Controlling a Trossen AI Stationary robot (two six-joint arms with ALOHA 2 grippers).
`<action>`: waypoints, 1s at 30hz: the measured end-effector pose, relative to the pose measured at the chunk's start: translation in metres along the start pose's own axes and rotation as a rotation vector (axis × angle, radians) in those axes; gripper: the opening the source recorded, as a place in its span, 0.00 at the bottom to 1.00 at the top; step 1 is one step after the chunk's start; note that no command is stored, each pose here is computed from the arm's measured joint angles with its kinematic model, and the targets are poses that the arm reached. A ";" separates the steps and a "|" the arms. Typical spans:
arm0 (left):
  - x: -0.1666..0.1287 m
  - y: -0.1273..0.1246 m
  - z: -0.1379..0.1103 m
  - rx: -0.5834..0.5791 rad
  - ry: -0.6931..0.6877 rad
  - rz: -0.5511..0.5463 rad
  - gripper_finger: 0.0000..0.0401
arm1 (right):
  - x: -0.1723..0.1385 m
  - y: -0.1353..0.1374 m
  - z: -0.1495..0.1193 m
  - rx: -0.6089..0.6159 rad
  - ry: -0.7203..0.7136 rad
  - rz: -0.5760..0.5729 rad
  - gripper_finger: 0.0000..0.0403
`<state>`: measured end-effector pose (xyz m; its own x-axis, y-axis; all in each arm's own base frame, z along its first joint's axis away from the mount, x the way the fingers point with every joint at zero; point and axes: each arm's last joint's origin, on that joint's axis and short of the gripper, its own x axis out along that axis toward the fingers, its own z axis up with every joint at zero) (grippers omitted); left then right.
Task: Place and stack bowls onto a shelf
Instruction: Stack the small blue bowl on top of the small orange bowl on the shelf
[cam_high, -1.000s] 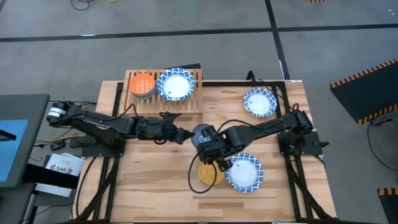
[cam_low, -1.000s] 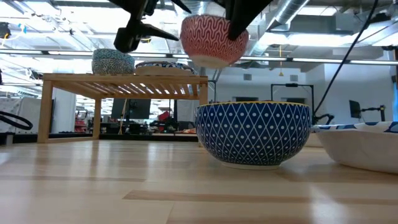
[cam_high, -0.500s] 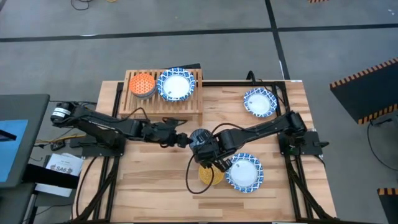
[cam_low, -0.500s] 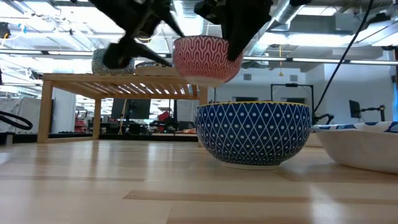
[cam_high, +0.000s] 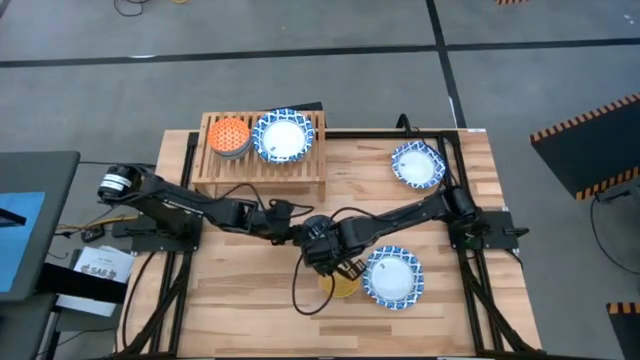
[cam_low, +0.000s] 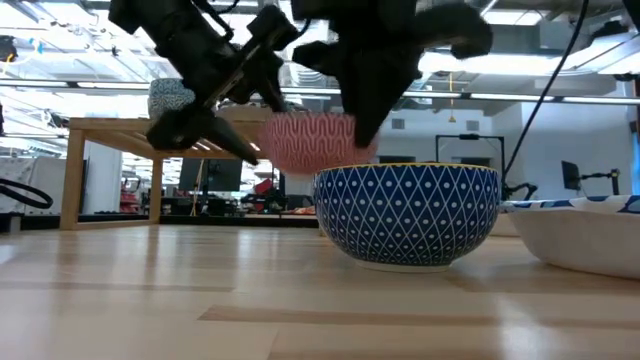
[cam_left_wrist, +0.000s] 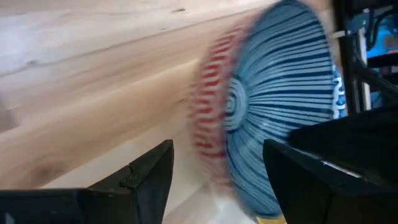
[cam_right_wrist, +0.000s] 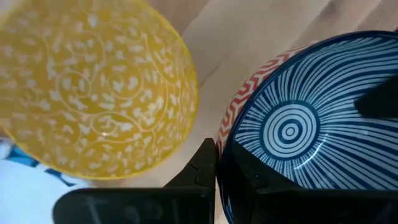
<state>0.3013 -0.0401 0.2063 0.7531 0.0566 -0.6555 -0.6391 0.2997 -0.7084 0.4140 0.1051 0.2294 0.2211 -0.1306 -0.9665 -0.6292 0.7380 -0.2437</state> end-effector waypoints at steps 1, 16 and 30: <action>0.001 0.001 0.000 0.000 0.003 0.006 0.58 | 0.002 0.001 -0.001 -0.003 0.013 0.006 0.09; 0.011 0.010 -0.003 0.006 0.004 0.082 0.56 | 0.013 0.001 0.003 0.002 0.003 0.034 0.09; 0.013 0.008 -0.002 0.056 -0.022 0.054 0.04 | 0.012 -0.004 0.004 0.032 -0.026 0.025 0.09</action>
<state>0.3056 -0.0390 0.1919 0.7211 0.0948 -0.6863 -0.6699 0.3481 -0.6558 0.4218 0.1035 0.2191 0.2247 -0.0949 -0.9698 -0.6111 0.7615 -0.2161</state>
